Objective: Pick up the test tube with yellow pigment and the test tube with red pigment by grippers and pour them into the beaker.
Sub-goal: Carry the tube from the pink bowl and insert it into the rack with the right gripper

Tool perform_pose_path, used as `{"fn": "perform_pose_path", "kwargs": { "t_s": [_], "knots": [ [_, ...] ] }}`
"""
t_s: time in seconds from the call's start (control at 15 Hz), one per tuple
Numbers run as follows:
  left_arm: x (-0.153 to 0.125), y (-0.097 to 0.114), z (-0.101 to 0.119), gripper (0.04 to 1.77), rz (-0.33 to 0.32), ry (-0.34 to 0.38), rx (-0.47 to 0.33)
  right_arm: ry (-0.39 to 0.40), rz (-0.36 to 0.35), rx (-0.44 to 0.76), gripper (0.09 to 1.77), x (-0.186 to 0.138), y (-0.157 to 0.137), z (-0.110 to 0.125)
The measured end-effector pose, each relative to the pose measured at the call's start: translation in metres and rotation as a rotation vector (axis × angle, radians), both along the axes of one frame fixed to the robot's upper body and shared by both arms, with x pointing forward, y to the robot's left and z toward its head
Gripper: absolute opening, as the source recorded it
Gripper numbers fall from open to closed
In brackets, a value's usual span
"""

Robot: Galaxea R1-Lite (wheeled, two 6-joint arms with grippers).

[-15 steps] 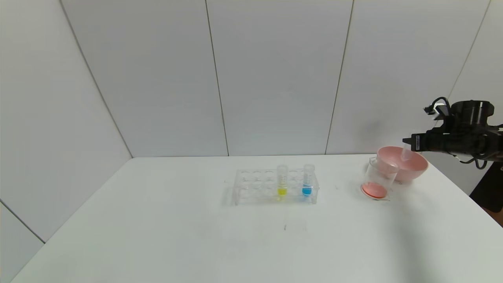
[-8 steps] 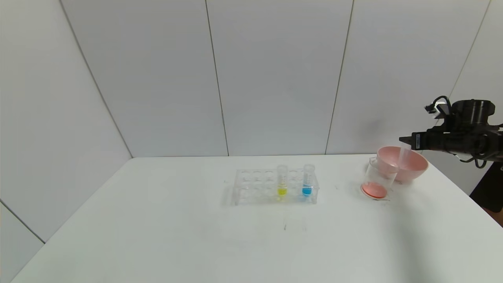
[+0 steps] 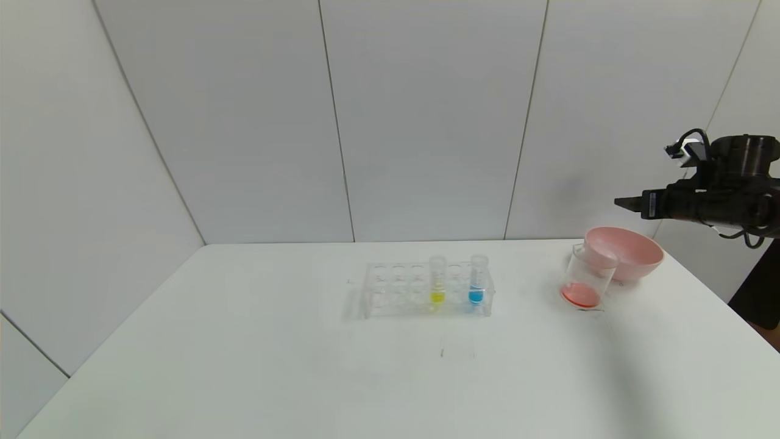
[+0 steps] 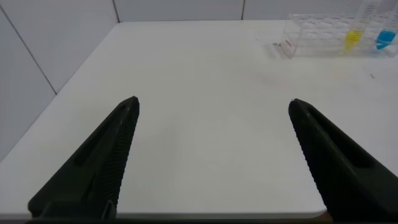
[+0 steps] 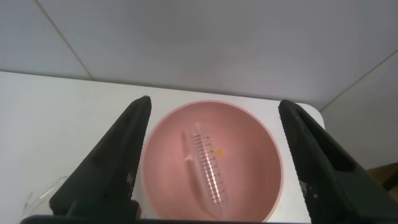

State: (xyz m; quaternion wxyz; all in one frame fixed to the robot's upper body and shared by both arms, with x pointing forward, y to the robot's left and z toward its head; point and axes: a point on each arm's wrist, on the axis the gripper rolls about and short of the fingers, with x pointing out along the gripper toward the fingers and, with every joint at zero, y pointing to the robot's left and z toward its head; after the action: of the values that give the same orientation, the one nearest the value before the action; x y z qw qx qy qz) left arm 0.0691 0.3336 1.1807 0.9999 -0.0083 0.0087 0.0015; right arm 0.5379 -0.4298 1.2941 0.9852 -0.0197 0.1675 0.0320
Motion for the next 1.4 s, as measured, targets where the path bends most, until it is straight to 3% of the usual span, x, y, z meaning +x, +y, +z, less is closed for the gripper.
{"fn": "perform_pose_path", "kwargs": {
  "t_s": [0.27,0.6,1.0,1.4],
  "knots": [
    [0.000,0.000,0.000,1.72,0.000,0.000,0.000,0.016,0.052,0.055,1.56,-0.038,0.050,0.025],
    [0.000,0.000,0.000,1.72,0.000,0.000,0.000,0.074,0.023,0.119,1.63,-0.119,0.153,0.039],
    [0.000,0.000,0.000,1.72,0.000,0.000,0.000,0.106,0.026,0.117,1.67,-0.209,0.232,0.028],
    [0.000,0.000,0.000,1.72,0.000,0.000,0.000,0.155,0.083,0.104,1.69,-0.245,0.285,0.001]
  ]
}}
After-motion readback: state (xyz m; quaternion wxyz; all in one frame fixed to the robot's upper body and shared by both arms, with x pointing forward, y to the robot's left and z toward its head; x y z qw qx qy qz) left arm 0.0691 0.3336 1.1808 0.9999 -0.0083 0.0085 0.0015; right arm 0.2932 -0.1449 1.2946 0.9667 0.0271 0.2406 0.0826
